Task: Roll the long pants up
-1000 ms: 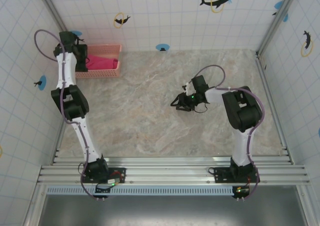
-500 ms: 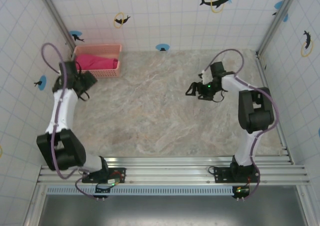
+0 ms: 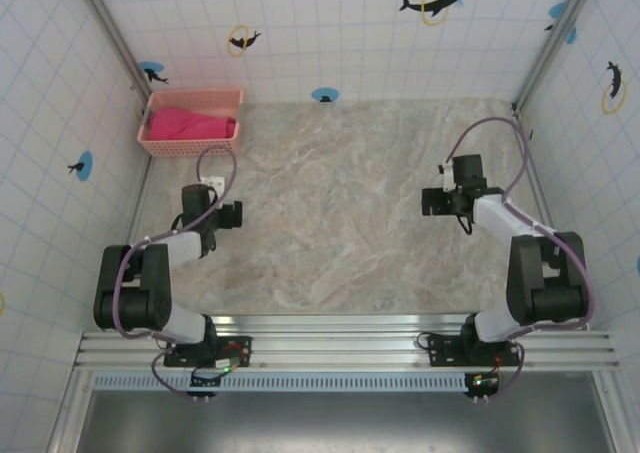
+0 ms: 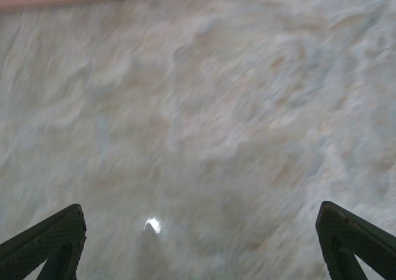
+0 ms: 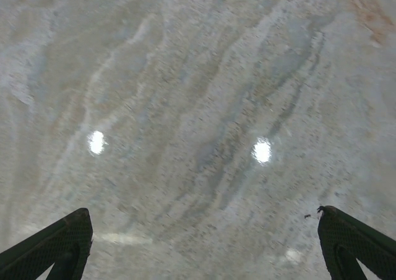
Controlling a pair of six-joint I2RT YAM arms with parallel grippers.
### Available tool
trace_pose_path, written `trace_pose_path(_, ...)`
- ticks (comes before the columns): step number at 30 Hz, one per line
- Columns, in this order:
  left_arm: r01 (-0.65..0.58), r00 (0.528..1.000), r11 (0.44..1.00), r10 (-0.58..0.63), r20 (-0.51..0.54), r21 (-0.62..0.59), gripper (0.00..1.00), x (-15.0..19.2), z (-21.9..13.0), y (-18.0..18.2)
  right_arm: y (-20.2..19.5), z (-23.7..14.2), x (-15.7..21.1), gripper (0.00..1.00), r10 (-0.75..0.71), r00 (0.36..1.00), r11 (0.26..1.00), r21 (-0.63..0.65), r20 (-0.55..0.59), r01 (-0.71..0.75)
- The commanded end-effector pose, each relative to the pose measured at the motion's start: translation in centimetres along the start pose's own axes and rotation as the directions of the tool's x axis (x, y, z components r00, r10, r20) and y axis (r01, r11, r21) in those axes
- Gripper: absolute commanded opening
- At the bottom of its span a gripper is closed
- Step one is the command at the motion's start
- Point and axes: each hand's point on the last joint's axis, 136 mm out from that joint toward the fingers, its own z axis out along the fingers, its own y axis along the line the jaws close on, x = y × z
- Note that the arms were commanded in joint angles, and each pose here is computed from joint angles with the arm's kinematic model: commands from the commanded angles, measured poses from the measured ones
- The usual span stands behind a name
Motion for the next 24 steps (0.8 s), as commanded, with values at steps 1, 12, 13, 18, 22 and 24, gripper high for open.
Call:
trace_pose_path(1,-0.258,0.948,0.966,0.257,0.190,-0.017,0.97,-4.8,-0.3,-3.6,-1.4,-2.6,-5.3,0.97,-0.091,0.941,0.991,0.120,0.326,0.055)
trace_pose_path(12,-0.228,0.938,0.971,0.240,0.251,-0.078,0.98,-3.4,-1.1,-3.1,-2.4,-0.9,-4.0,0.97,-0.153,0.789,0.977,0.210,0.595,0.032)
trace_pose_path(13,-0.227,0.937,0.971,0.239,0.255,-0.078,0.97,-3.6,-1.0,-3.1,-2.6,-1.0,-3.9,0.97,-0.146,0.807,0.978,0.204,0.572,0.032)
trace_pose_path(18,-0.230,0.937,0.971,0.240,0.252,-0.069,0.97,-3.5,-0.9,-3.2,-2.4,-0.6,-3.4,0.97,-0.164,0.841,0.972,0.229,0.516,0.049)
trace_pose_path(22,-0.229,0.938,0.971,0.239,0.252,-0.069,0.98,-3.6,-1.0,-3.2,-1.6,-0.4,-3.6,0.97,-0.206,0.837,0.965,0.246,0.507,0.089)
trace_pose_path(24,-0.230,0.937,0.971,0.240,0.252,-0.069,0.97,-3.5,-1.0,-3.2,-1.6,-0.5,-3.7,0.97,-0.203,0.837,0.966,0.243,0.508,0.087)
